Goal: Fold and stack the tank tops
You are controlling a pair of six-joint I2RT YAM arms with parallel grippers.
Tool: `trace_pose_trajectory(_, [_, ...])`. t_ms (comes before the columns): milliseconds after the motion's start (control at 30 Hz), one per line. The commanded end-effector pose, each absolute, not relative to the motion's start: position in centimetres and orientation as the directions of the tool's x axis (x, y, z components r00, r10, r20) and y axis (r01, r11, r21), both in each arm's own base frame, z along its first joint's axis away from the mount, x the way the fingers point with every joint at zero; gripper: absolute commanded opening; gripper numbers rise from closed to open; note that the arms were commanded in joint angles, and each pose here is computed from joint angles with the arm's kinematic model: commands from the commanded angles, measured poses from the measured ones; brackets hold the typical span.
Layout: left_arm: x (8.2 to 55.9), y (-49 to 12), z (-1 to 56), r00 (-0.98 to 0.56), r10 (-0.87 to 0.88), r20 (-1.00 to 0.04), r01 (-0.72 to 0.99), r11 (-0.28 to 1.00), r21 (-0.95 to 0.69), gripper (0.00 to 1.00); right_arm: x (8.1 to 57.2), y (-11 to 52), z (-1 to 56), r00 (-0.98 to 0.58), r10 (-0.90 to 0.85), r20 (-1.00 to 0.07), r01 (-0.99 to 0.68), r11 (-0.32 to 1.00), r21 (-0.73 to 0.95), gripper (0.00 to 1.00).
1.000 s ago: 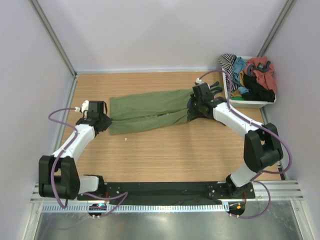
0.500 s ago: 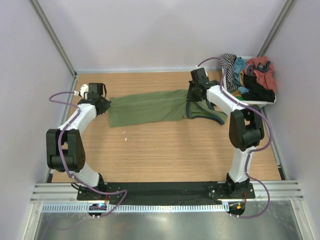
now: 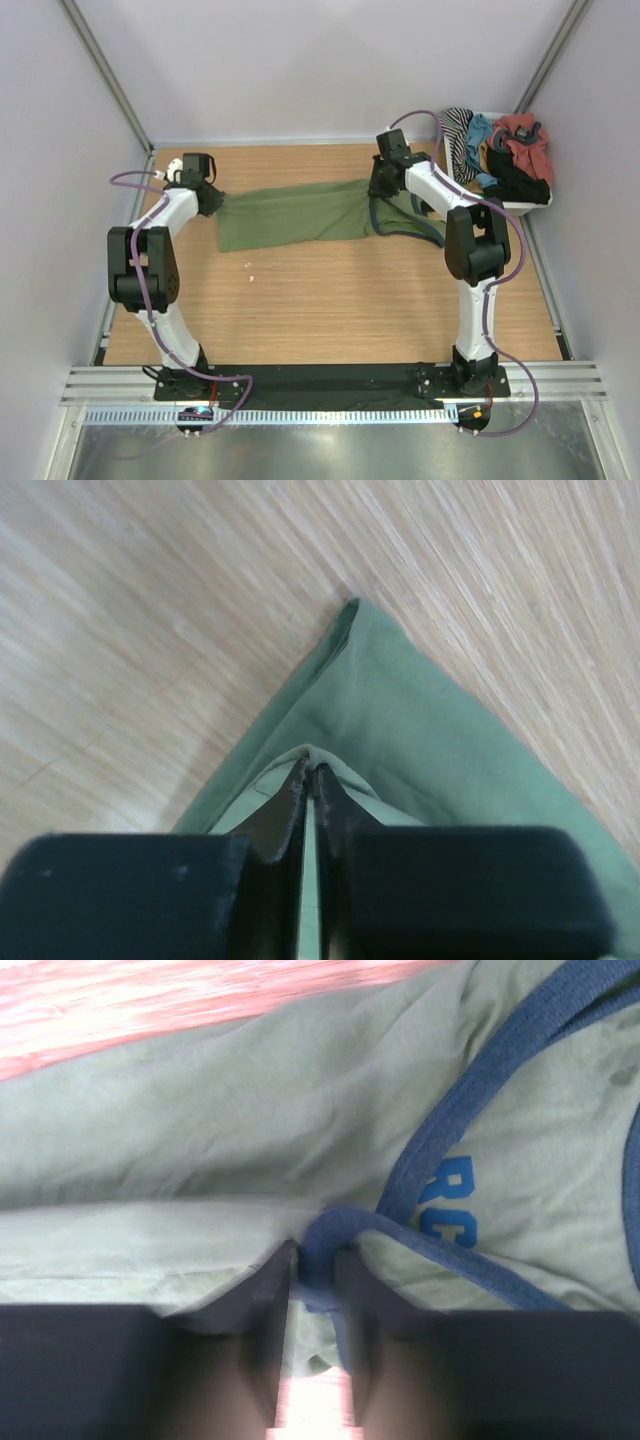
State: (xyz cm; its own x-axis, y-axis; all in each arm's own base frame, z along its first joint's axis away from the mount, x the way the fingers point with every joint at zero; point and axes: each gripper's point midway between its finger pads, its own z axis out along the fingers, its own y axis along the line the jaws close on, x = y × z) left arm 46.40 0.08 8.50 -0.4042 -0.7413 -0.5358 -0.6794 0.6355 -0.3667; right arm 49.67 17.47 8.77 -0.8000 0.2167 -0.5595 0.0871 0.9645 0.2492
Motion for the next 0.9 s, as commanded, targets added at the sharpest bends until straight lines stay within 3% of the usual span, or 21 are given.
trace_pose_trajectory(0, [48.8, -0.1, 9.0, -0.439, -0.714, -0.545, -0.633, 0.677, -0.377, 0.15, 50.9, 17.1, 11.0, -0.767, 0.236, -0.596, 0.093, 0.961, 0.261, 0.37])
trace_pose_trajectory(67, [49.1, -0.4, 9.3, -0.475, -0.692, -0.543, -0.609, 0.704, -0.365, 0.32, 50.4, 16.7, 11.2, -0.759, 0.242, -0.605, 0.102, 0.961, 0.257, 0.43])
trace_pose_trajectory(100, [49.1, -0.3, 9.6, -0.473, -0.690, -0.547, -0.607, 0.706, -0.365, 0.49, 50.4, 16.5, 12.8, -0.729, 0.253, -0.636, 0.098, 0.958, 0.268, 0.47])
trace_pose_trajectory(200, [48.4, 0.2, 9.8, -0.459, -0.682, -0.570, -0.611, 0.708, -0.354, 0.65, 48.7, 15.8, 12.9, -0.725, 0.256, -0.639, 0.102, 0.958, 0.269, 0.50])
trace_pose_trajectory(467, [48.4, -0.8, 9.5, -0.500, -0.661, -0.559, -0.557, 0.740, -0.377, 0.70, 43.5, 14.5, 12.6, -0.724, 0.275, -0.633, 0.107, 0.951, 0.291, 0.51])
trace_pose_trajectory(867, [49.5, -1.8, 4.3, -0.583, -0.662, -0.470, -0.567, 0.747, -0.347, 0.56, 37.7, 13.4, 9.8, -0.745, 0.322, -0.584, 0.143, 0.932, 0.332, 0.51])
